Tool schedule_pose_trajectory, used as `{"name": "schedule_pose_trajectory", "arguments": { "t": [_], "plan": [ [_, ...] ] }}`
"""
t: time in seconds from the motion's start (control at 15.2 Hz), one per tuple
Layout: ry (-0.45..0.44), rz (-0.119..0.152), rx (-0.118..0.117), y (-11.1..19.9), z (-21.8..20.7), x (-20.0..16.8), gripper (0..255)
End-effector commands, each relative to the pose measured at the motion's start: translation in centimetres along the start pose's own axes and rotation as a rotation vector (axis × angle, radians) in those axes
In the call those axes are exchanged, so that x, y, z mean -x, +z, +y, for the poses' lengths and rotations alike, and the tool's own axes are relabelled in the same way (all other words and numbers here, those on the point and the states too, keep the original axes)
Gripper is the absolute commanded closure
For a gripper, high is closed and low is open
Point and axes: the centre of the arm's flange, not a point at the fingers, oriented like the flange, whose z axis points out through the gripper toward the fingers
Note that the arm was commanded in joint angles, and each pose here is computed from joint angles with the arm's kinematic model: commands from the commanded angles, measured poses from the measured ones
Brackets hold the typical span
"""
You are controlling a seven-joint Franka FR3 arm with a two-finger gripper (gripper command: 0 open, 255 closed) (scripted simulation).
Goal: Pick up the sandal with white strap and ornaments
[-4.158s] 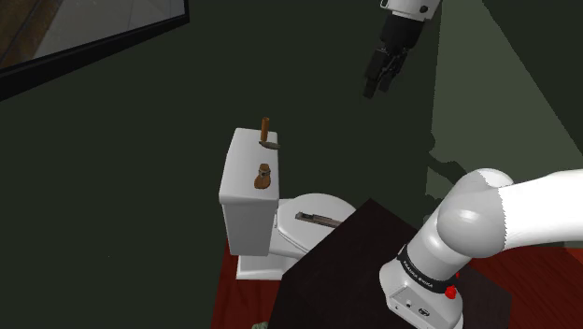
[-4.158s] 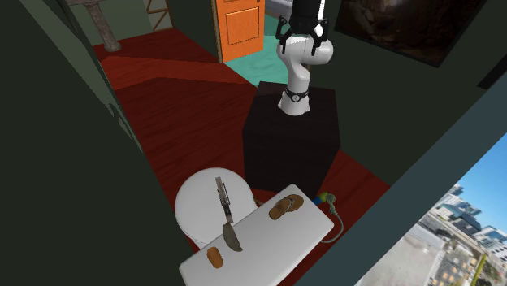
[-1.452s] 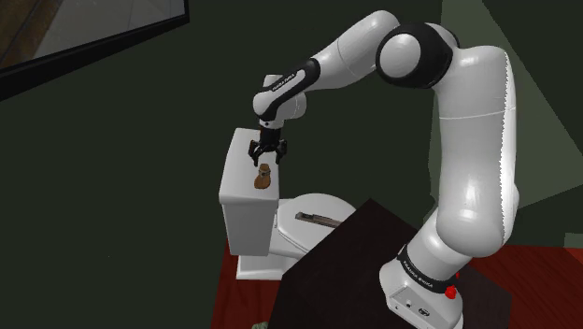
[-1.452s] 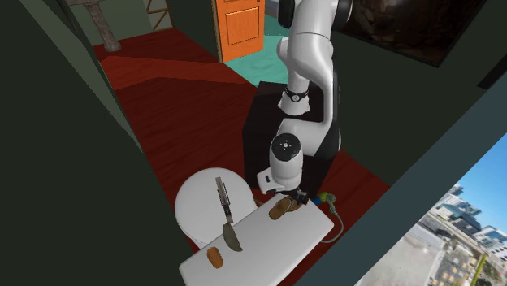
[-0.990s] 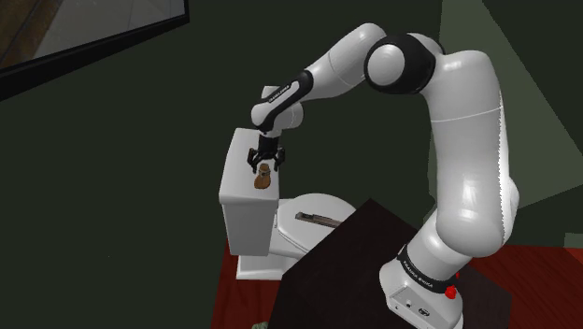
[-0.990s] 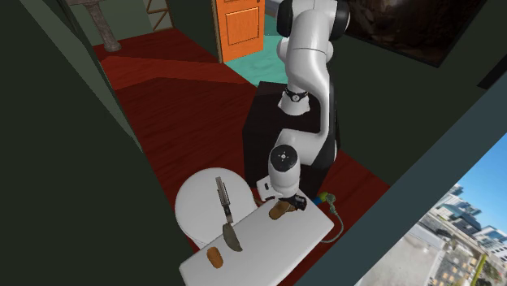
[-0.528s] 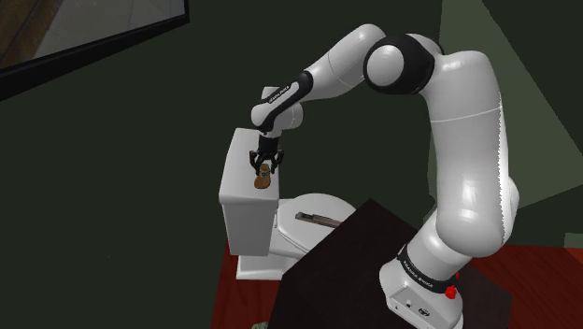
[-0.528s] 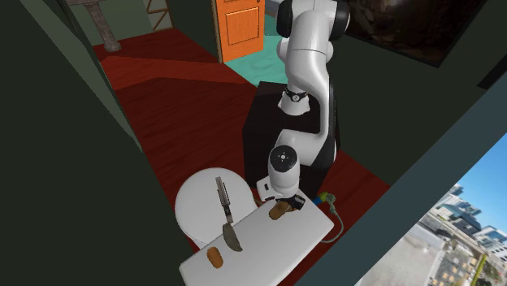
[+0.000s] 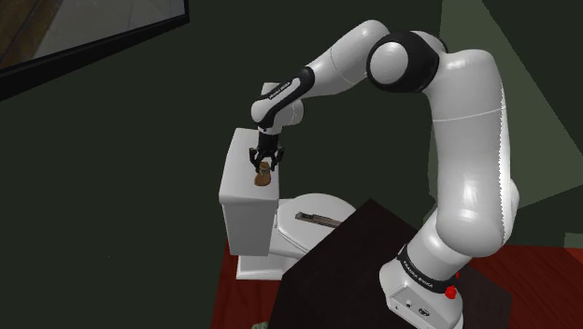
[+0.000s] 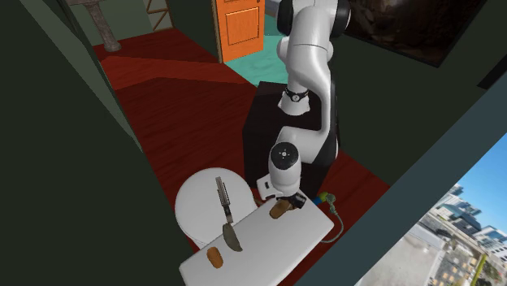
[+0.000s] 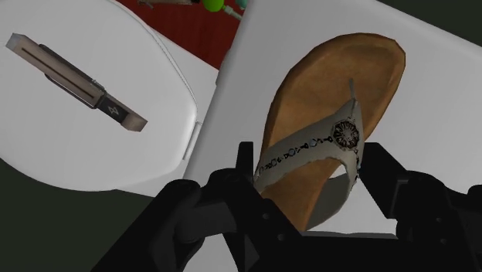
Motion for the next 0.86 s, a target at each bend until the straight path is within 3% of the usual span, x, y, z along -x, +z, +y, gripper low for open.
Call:
{"name": "schedule_pose_trajectory", "arguments": {
  "t": [0.0, 0.79],
  "plan": [
    [0.000, 0.000, 0.000, -1.1, 0.0, 0.3, 255],
    [0.000, 0.000, 0.000, -6.4, -0.3, 1.3, 255]
  ]
}}
